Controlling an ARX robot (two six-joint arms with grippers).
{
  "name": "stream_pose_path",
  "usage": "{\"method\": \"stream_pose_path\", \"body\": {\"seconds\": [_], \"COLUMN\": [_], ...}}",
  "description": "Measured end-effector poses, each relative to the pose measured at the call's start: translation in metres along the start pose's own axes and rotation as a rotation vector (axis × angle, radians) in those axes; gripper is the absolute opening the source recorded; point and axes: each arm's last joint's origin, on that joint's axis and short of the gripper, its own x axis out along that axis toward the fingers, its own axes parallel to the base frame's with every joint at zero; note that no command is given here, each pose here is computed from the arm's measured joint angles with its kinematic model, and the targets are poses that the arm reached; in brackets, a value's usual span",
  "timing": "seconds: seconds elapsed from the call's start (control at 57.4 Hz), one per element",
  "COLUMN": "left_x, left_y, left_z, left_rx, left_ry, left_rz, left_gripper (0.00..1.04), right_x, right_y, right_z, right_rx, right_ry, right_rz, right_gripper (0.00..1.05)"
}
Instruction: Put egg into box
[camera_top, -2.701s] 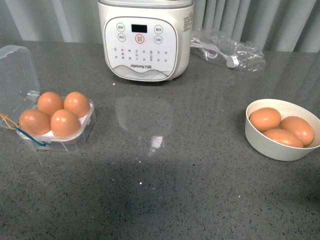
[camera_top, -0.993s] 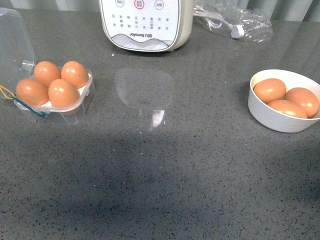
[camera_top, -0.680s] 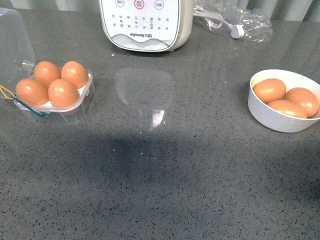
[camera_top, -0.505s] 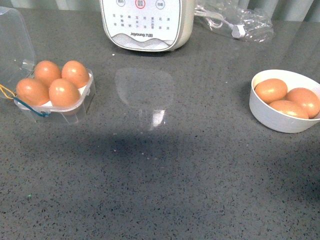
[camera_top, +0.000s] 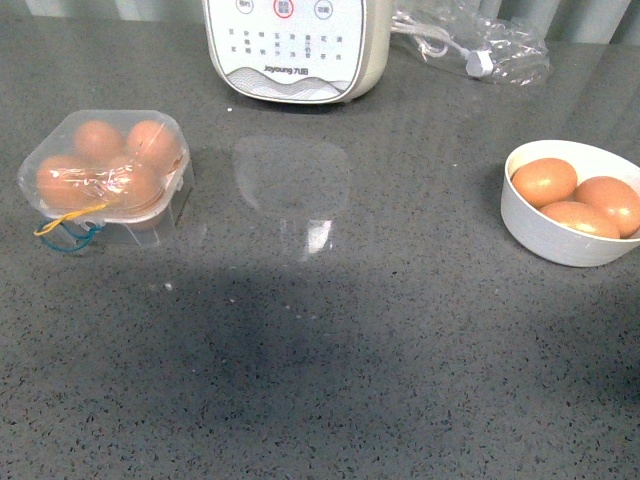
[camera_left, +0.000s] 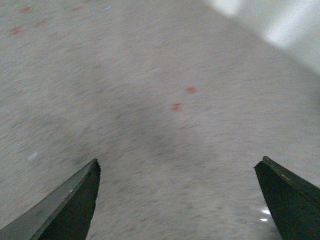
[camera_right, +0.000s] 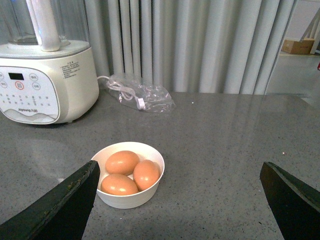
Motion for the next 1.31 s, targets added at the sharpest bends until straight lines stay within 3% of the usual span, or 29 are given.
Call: {"method": "stream_pose_path", "body": {"seconds": [0.087,0.174,0.54,0.802,1.307], "left_x": [-0.011,-0.028,-0.076,-0.105,-0.137], "left_y": [-0.004,-0.01,-0.012,-0.012,-0.007], "left_z": [-0.007,-0.017,-0.045,-0.069,-0.064], "left_rx": [0.144,0.244,0.315,0.322,0.317], "left_ry": [-0.142,-0.235,-0.271,-0.274,-0.313], "left_rz": [-0.282,-0.397,-0.396,-0.376,-0.408], "left_gripper": [0.79,0.65,0.04,0.04,0.04], "right_x": [0.0,0.0,0.0,0.0,0.0], "right_y": [0.0,0.0,0.0,0.0,0.0], "right_z": [0.0,0.0,0.0,0.0,0.0], "right_rx": [0.0,0.0,0.0,0.0,0.0], "right_ry": [0.0,0.0,0.0,0.0,0.0], "right_rz": [-0.002,-0.003,-0.001,-0.001,-0.002], "right_gripper": [0.97,0.97,0.97,0.97,0.97]}}
